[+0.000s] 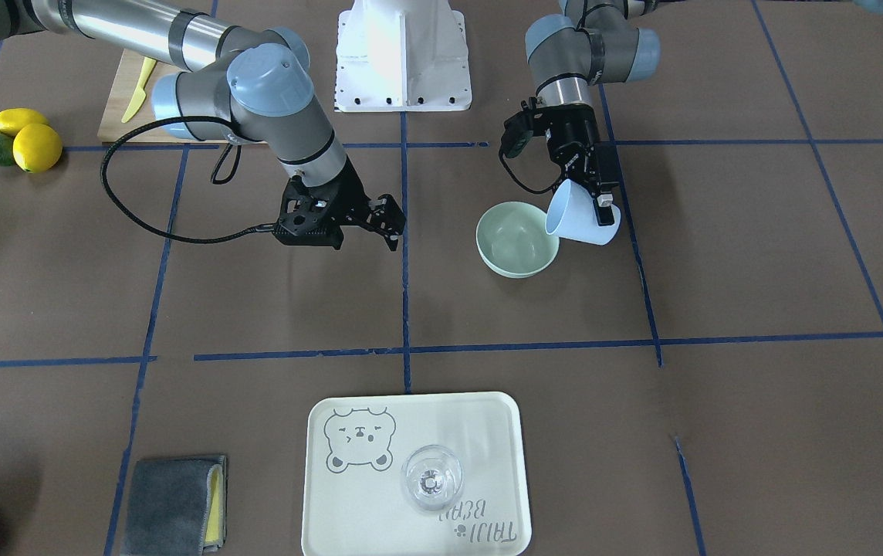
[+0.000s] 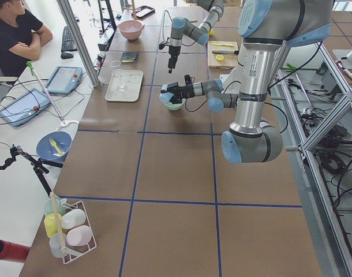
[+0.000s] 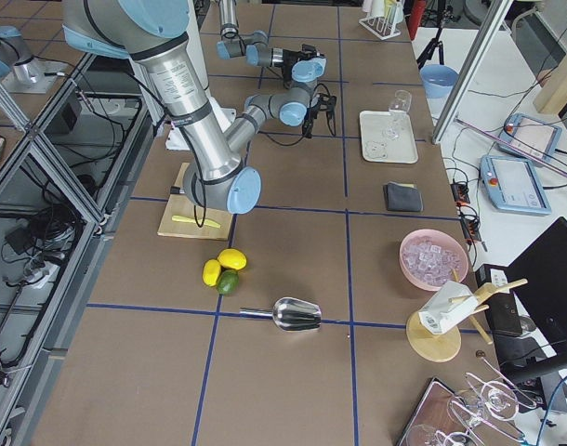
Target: Pour ice into bowl
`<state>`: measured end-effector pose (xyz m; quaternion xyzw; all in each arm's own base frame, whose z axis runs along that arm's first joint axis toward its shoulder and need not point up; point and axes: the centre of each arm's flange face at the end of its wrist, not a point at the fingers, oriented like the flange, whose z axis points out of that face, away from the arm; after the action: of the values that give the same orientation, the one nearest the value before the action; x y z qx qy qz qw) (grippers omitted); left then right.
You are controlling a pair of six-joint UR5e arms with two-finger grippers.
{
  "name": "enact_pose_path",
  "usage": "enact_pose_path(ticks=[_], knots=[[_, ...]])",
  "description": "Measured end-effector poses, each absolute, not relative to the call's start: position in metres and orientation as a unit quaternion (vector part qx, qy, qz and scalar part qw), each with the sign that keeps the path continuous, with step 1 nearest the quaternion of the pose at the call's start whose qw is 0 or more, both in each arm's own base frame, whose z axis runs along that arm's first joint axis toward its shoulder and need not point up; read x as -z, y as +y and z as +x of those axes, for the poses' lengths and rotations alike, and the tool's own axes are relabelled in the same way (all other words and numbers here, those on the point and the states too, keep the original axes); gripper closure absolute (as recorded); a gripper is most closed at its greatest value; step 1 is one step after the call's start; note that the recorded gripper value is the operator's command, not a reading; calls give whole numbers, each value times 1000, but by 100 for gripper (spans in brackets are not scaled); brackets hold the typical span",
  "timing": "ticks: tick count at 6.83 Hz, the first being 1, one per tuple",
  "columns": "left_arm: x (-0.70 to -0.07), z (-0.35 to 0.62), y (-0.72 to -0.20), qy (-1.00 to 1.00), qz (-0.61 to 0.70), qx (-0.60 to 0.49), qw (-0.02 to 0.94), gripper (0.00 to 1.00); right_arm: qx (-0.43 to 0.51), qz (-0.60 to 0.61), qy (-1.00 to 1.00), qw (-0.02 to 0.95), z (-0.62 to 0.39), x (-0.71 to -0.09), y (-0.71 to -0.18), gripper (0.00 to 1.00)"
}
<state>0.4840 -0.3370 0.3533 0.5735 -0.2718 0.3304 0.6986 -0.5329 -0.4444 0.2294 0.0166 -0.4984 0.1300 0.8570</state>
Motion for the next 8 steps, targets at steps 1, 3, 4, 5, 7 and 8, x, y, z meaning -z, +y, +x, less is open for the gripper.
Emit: enact_pose_path(ticks=[1, 3, 4, 5, 7, 8], knots=[[-357, 485, -337, -302, 560, -360, 682, 100, -130, 17, -499, 857, -533, -229, -444, 0], [-365, 489, -338, -337, 542, -393, 662, 100, -130, 17, -499, 857, -533, -229, -444, 0], [-367, 489, -338, -352, 536, -402, 654, 100, -130, 17, -500, 856, -533, -228, -444, 0], [-368, 490, -338, -365, 530, -411, 646, 100, -130, 17, -500, 856, -533, -227, -444, 0], [-368, 490, -337, -390, 514, -436, 627, 100, -130, 17, -501, 856, -533, -226, -444, 0], [-368, 490, -337, -397, 509, -444, 621, 100, -130, 17, -501, 856, -533, -226, -444, 0]])
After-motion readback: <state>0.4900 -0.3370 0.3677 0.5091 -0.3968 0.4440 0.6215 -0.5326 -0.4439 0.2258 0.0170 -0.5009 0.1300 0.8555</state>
